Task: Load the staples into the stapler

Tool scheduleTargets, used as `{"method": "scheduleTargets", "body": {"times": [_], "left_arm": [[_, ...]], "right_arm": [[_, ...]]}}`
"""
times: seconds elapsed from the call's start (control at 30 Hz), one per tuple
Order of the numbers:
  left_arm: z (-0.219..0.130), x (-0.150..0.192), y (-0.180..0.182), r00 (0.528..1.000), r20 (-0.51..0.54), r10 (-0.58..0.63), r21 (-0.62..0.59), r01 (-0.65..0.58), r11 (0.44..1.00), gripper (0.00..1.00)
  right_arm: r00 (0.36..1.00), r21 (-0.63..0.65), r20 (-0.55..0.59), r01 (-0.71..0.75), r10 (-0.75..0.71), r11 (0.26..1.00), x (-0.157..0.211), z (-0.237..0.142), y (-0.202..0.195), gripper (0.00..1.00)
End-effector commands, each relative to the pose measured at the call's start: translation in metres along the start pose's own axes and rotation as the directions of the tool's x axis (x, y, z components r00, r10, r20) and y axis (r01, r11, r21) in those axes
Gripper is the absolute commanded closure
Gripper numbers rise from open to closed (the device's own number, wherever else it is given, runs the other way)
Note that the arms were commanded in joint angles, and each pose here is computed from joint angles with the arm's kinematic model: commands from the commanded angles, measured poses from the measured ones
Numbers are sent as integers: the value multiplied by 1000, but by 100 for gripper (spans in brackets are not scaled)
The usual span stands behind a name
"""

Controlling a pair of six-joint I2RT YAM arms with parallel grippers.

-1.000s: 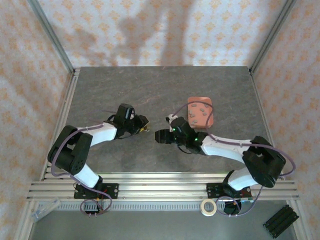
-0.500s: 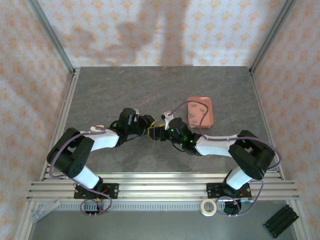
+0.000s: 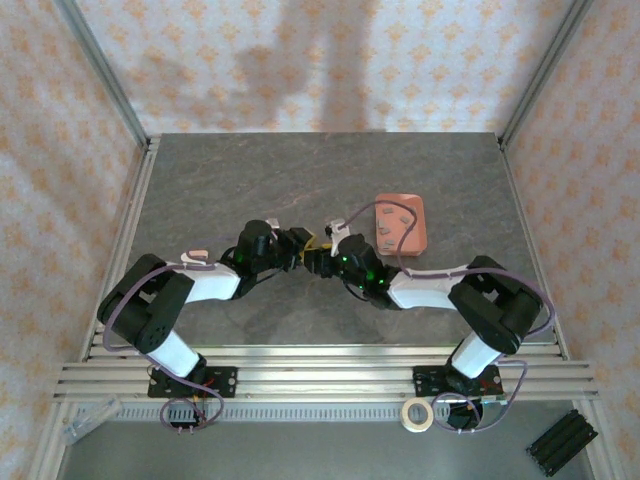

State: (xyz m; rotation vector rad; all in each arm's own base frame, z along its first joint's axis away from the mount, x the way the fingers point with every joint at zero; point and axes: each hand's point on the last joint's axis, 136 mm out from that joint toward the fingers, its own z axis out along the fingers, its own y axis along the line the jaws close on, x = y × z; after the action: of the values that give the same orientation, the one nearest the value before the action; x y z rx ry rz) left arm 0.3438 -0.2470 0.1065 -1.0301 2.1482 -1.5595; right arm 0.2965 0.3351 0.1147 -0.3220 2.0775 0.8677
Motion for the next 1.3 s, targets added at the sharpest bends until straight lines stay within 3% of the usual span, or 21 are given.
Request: {"method": "scheduleTargets", "body": {"times": [0.0,0.1,0.23,0.37,0.47,0.63,1.0,1.27], "left_arm": [[1,20,-25,998,-62,15,95,-9,995,69],[0,21,-30,998,-64,21,113,-13,993,69],[0,22,-30,997,-65,41,113,-34,993,64],[2,22,-30,997,-67,45,119,-37,992,59],[1,22,-32,997,-65,45,136,-36,990,46],[1,20,-24,996,-50,70,110,-64,992,36],[-20,7,36,984,22,178,-151,-173,973,35],[-51,-3,45,921,-9,389,-399,-360,843,32]], "right_arm": [[997,-10,72,3,-2,1000,-18,2,0,64],[997,-19,75,19,-17,1000,-20,1,-2,79],[993,-49,102,60,-55,997,-21,-3,0,87],[992,-59,98,84,-78,995,-20,-5,-1,92],[991,-58,100,92,-86,994,-18,-7,-3,94],[992,-48,87,97,-92,994,-15,-9,-9,95],[992,119,-68,115,-108,986,28,-15,-48,96],[984,182,-136,142,-118,973,55,-26,-65,94]]}}
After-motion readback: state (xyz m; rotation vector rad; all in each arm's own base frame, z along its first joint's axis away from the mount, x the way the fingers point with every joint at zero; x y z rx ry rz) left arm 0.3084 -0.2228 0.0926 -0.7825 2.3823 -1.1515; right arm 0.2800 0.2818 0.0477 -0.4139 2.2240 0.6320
